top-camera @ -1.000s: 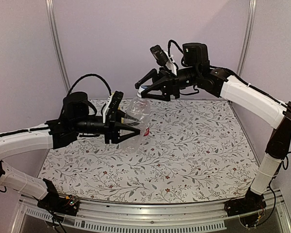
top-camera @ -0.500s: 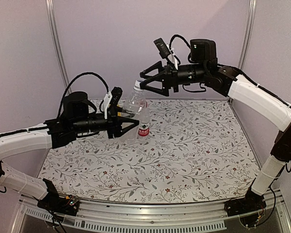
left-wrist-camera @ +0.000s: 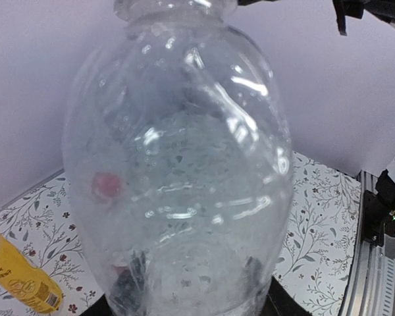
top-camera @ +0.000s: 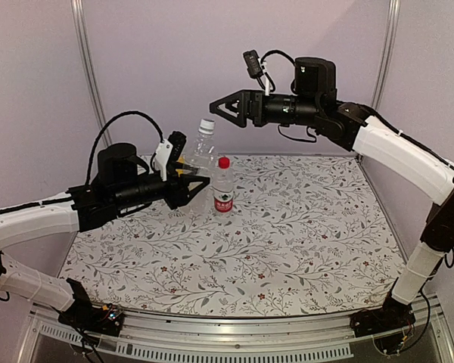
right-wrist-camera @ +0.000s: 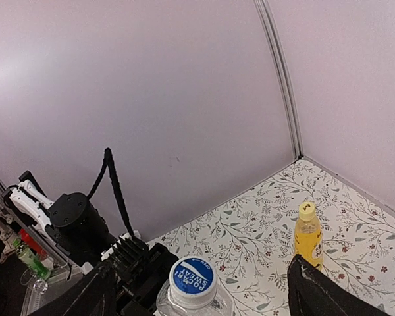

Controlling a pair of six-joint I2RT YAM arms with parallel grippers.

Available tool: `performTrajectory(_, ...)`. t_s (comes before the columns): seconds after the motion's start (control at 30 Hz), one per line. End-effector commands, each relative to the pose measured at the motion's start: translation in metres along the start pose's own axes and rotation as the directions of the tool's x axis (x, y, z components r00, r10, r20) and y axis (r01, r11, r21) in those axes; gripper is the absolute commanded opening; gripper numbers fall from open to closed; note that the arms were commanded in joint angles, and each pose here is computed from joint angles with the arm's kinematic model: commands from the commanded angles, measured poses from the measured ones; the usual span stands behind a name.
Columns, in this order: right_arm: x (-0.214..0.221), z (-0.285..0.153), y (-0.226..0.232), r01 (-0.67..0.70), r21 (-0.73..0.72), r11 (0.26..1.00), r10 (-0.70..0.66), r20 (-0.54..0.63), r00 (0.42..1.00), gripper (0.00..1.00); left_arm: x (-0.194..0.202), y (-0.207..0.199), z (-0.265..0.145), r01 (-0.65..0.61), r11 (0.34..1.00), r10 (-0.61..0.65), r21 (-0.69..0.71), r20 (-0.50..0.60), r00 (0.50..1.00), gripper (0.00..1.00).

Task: Unscrew the bottle caps

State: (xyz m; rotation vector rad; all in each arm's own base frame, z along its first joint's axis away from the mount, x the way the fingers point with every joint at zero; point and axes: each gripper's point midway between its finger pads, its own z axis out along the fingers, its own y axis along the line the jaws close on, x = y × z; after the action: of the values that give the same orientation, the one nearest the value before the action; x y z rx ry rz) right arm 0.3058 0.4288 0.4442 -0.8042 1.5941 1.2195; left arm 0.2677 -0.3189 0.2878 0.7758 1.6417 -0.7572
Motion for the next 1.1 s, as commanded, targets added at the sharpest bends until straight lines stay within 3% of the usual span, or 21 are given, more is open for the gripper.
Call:
performTrajectory(0.0, -0.002, 0.015, 0.001, -0.042, 0.007, 0.999, 0.042, 0.021, 0.999, 0.86, -0.019, 0.000, -0.004, -0.034, 0.999, 0.035, -0.035, 0.037, 0.999, 0.49)
performTrajectory(0.6, 0.022, 0.036, 0.011, -0.059, -0.062, 0.996, 0.056, -0.049, 0.997, 0.48, -0.016, -0.003, -0.002, -0.059, 0.997, 0.060, -0.047, 0.024, 0.998, 0.48)
performTrajectory(1.07, 0.030, 0.039, 0.015, -0.064, -0.082, 0.995, 0.058, -0.072, 0.996, 0.37, -0.016, -0.002, -0.003, -0.061, 0.997, 0.063, -0.055, 0.020, 0.998, 0.48)
